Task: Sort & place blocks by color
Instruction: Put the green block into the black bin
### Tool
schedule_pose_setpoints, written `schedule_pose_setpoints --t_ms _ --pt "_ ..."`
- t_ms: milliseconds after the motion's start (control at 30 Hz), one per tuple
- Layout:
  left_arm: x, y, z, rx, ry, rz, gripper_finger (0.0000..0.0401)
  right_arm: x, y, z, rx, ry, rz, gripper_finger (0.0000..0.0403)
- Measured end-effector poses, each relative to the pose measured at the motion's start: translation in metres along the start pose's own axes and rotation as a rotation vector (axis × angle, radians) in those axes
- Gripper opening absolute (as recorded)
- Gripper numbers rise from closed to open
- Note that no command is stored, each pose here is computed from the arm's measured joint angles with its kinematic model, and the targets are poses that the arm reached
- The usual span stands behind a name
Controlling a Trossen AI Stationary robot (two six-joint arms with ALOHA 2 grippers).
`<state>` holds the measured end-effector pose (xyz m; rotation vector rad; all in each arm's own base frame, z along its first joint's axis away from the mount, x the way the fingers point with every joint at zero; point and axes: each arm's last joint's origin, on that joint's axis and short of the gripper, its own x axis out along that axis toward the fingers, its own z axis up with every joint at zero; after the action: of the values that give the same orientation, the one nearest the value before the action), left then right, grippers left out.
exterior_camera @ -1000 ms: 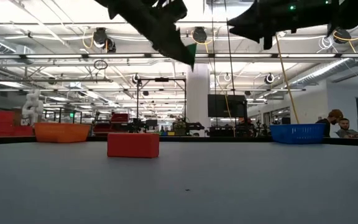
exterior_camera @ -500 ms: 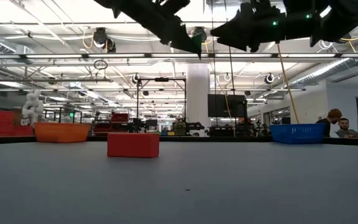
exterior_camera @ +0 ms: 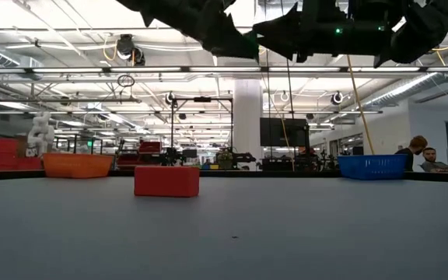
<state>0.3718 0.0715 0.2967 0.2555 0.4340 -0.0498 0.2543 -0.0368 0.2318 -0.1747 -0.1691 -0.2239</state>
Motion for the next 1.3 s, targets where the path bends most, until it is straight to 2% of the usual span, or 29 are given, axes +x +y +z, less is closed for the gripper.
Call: schedule_pose_setpoints --t_ms 167,300,467,667,867,1133,1200,1300 --pt "-0.0001 0.0005 0.0044 -0.059 -0.054 -0.019 0.0128 0.0013 0.0002 0.0012 0.003 -0.042 0.003 0.0318" --pt "-0.0001 0.0005 0.0045 -0.081 -0.054 -0.020 0.0128 0.0013 0.0018 0.0024 0.020 -0.064 0.063 0.0318" --pt "-0.0001 0.0005 0.0046 -0.084 -0.056 -0.023 0.0128 0.0013 0.0023 0.0022 0.029 -0.062 0.074 0.0318" --pt "-0.0003 -0.0004 0.0069 -0.104 -0.088 -0.066 0.0128 0.0010 0.0044 0.0030 0.028 -0.078 0.148 0.0307" --pt "-0.0003 -0.0002 0.0079 -0.113 -0.099 -0.066 0.0128 0.0010 0.0041 0.0033 0.027 -0.082 0.145 0.0246" --pt "0.0006 -0.0038 0.0101 -0.112 -0.109 -0.066 0.0128 0.0013 -0.0004 0.0032 0.024 -0.083 0.123 0.0124" --pt "0.0007 -0.0043 0.0103 -0.110 -0.108 -0.062 0.0146 0.0014 -0.0017 0.0030 0.021 -0.082 0.120 0.0121" --pt "0.0010 -0.0039 0.0095 -0.130 -0.096 -0.043 0.0205 0.0015 -0.0016 0.0020 -0.008 -0.076 0.119 0.0121"
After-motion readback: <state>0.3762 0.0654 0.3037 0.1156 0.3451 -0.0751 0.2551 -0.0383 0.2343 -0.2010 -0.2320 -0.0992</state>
